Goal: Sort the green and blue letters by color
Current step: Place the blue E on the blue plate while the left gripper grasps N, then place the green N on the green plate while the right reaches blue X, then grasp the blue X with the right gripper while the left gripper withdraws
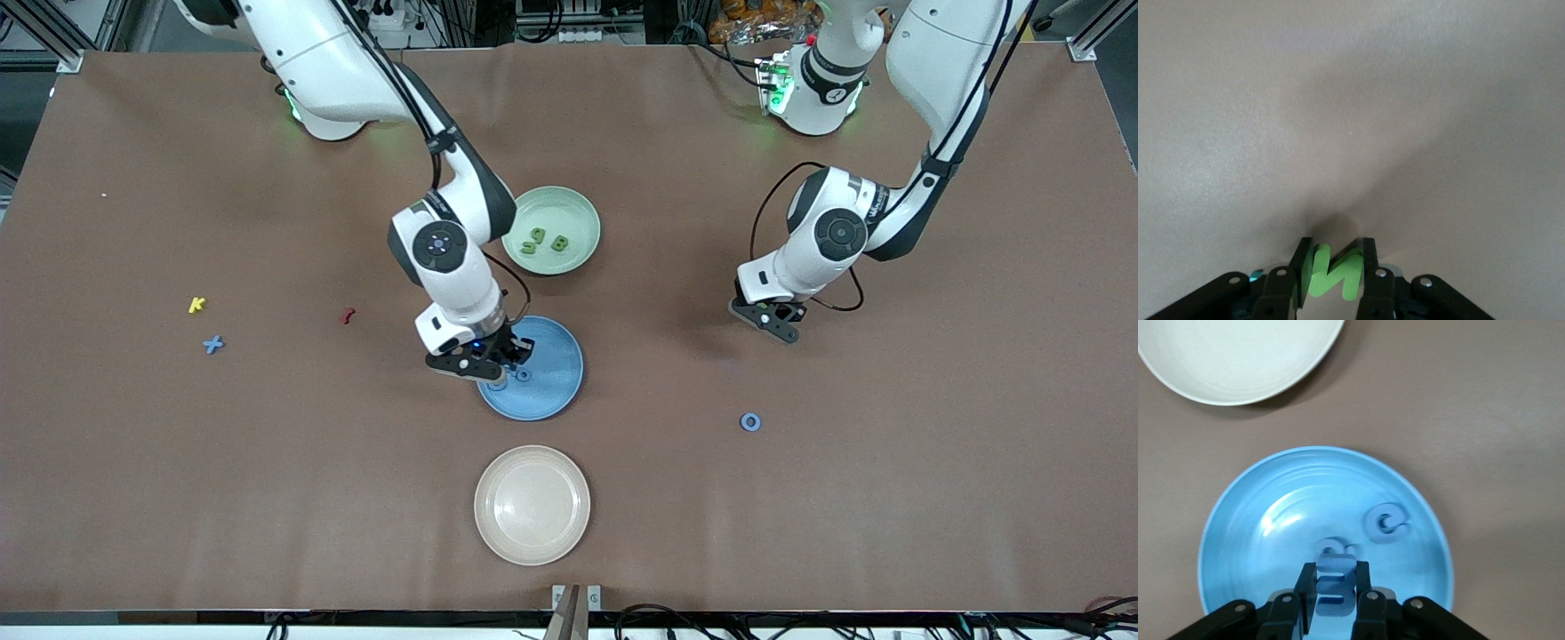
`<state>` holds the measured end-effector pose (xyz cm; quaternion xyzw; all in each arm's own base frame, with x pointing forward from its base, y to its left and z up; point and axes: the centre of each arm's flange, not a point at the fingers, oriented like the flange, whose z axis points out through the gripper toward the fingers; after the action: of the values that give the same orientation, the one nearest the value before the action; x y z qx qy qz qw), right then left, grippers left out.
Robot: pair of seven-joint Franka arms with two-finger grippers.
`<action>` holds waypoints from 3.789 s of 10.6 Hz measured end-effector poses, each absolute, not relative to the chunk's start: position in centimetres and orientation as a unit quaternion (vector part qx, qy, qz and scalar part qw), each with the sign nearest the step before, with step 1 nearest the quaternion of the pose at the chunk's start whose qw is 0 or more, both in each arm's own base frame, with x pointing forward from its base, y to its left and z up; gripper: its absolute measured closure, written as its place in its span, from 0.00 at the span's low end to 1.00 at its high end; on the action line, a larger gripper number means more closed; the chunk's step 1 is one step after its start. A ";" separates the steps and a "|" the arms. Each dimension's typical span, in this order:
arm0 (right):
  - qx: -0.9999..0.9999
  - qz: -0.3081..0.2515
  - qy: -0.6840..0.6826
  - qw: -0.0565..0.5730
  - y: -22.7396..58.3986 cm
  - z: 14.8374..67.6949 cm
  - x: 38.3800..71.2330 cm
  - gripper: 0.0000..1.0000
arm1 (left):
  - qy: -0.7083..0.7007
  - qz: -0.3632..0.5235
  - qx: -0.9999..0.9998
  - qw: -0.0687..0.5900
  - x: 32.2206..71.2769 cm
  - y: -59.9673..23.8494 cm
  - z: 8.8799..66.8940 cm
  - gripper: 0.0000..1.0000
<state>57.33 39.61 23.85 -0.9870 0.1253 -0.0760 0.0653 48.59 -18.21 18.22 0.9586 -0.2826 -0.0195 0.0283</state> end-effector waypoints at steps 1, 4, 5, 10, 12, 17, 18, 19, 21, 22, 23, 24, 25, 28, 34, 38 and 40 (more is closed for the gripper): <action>-0.987 -0.077 0.126 0.068 40.7 23.7 57.2 0.72 | -0.267 -0.014 0.963 0.031 48.7 -19.1 18.7 0.67; -0.982 -0.078 0.157 0.076 41.8 24.3 57.0 0.55 | -0.195 0.007 0.979 0.059 47.1 -27.8 21.7 0.67; -0.980 -0.082 0.166 0.076 41.2 24.6 57.6 0.42 | -0.174 0.010 0.982 0.067 46.2 -30.5 22.5 0.67; -0.978 -0.018 0.206 0.008 26.2 27.4 63.7 0.00 | -0.075 0.015 0.992 0.098 40.1 -43.1 25.5 0.67; -0.973 -0.010 0.231 0.002 17.2 29.0 65.8 0.00 | -0.050 0.001 0.993 0.105 36.9 -47.0 25.2 0.67; -0.954 0.011 0.300 -0.010 -3.0 28.5 64.8 0.00 | -0.041 -0.016 0.993 0.108 33.7 -50.3 24.2 0.67; -0.948 0.015 0.318 -0.015 -5.7 28.3 64.0 0.00 | -0.040 -0.015 0.993 0.111 34.0 -50.6 24.3 0.63; -0.942 0.012 0.335 -0.017 -8.1 27.9 63.0 0.00 | -0.039 -0.012 0.993 0.115 34.3 -50.8 24.7 0.51; -0.929 -0.007 0.369 -0.017 -12.5 26.5 60.6 0.00 | -0.026 0.004 0.992 0.120 36.5 -50.5 25.9 0.24; -0.923 -0.012 0.383 -0.019 -14.3 25.4 59.3 0.00 | -0.010 0.018 0.994 0.111 39.3 -49.4 27.4 0.10; -0.920 -0.011 0.391 -0.023 -15.4 24.5 58.2 0.00 | 0.009 0.030 0.995 0.098 42.8 -48.2 30.0 0.01; -0.918 -0.013 0.395 -0.024 -15.8 23.8 57.5 0.00 | 0.022 0.039 0.995 0.089 46.1 -47.0 33.3 0.00; -0.918 -0.020 0.396 -0.023 -15.8 23.2 57.0 0.00 | 0.024 0.053 0.994 0.088 48.9 -45.5 36.1 0.00; -0.916 -0.039 0.399 -0.022 -15.7 20.6 54.5 0.00 | 0.015 0.094 0.992 0.078 56.2 -36.5 41.4 0.00; -0.913 -0.060 0.403 -0.024 -16.2 17.6 52.2 0.10 | 0.012 0.092 0.996 0.014 61.3 -20.6 50.7 0.00; -0.912 -0.066 0.404 -0.024 -16.4 17.4 52.2 0.69 | 0.019 0.082 0.996 0.013 61.1 -12.3 57.1 0.00; -0.913 -0.067 0.402 -0.024 -16.2 17.4 52.4 0.69 | 0.003 0.059 0.998 -0.001 59.4 -8.9 59.6 0.00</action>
<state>52.38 -16.16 17.44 -0.9129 0.4019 -0.0666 -0.0236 59.44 -8.94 59.65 0.9983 0.0033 0.0589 -0.0005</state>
